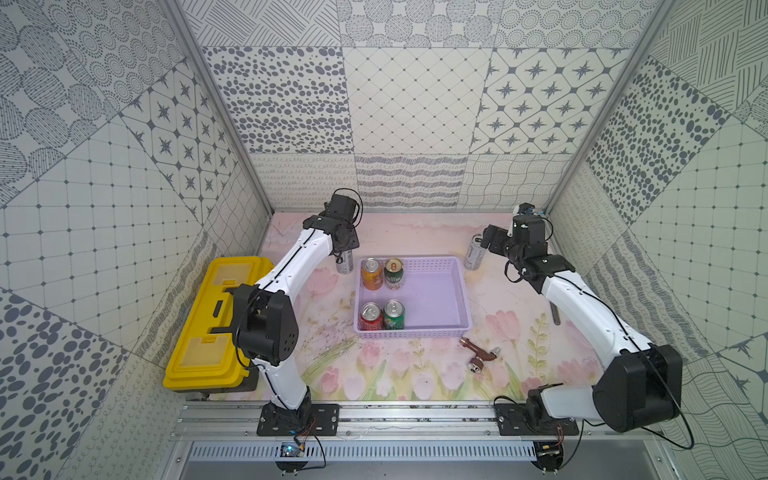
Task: Take out the drinks from the basket
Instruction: Place the drink at the center of the board.
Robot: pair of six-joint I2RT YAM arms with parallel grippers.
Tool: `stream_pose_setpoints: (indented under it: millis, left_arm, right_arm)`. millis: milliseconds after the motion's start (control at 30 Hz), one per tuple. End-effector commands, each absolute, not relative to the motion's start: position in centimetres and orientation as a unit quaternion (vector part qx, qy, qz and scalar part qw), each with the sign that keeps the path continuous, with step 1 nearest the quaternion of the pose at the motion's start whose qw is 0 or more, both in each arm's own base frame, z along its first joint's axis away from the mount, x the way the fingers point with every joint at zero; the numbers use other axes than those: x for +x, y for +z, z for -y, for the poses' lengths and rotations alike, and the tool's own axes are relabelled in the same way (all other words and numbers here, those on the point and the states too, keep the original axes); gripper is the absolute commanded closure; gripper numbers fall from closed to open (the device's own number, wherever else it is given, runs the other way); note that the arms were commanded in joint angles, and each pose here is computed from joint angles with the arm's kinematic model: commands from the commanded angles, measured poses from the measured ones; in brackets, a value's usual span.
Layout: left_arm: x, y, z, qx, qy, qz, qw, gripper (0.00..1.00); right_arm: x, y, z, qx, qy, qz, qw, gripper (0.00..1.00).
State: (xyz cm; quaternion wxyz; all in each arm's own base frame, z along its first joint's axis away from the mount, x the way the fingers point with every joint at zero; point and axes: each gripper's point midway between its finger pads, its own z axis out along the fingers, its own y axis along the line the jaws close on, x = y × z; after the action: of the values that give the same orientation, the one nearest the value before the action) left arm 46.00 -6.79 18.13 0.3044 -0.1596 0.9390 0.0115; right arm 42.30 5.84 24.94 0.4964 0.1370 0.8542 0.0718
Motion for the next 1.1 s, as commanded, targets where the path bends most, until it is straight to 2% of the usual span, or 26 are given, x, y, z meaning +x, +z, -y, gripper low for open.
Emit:
stream_pose_setpoints:
  millis: [0,367,800,1067]
  left_arm:
    - [49.0,18.5,6.5,-0.184,-0.005,-0.916,0.357,0.63]
    - [48.3,15.3,6.4,-0.197,-0.002,-0.921,0.337,0.58]
    - [48.0,15.1,6.7,-0.2,-0.017,-0.92,0.336,0.2]
    - [47.5,18.6,7.4,-0.205,-0.055,-0.908,0.36,0.1]
  right_arm:
    - [42.4,25.8,-5.7,0.145,0.082,-0.843,0.512,0.07]
    - [42.4,25.7,-5.8,0.144,0.084,-0.844,0.51,0.07]
    - [42.3,25.7,-6.1,0.142,0.089,-0.849,0.501,0.06]
    - [42.3,25.7,-7.1,0.131,0.105,-0.856,0.489,0.06]
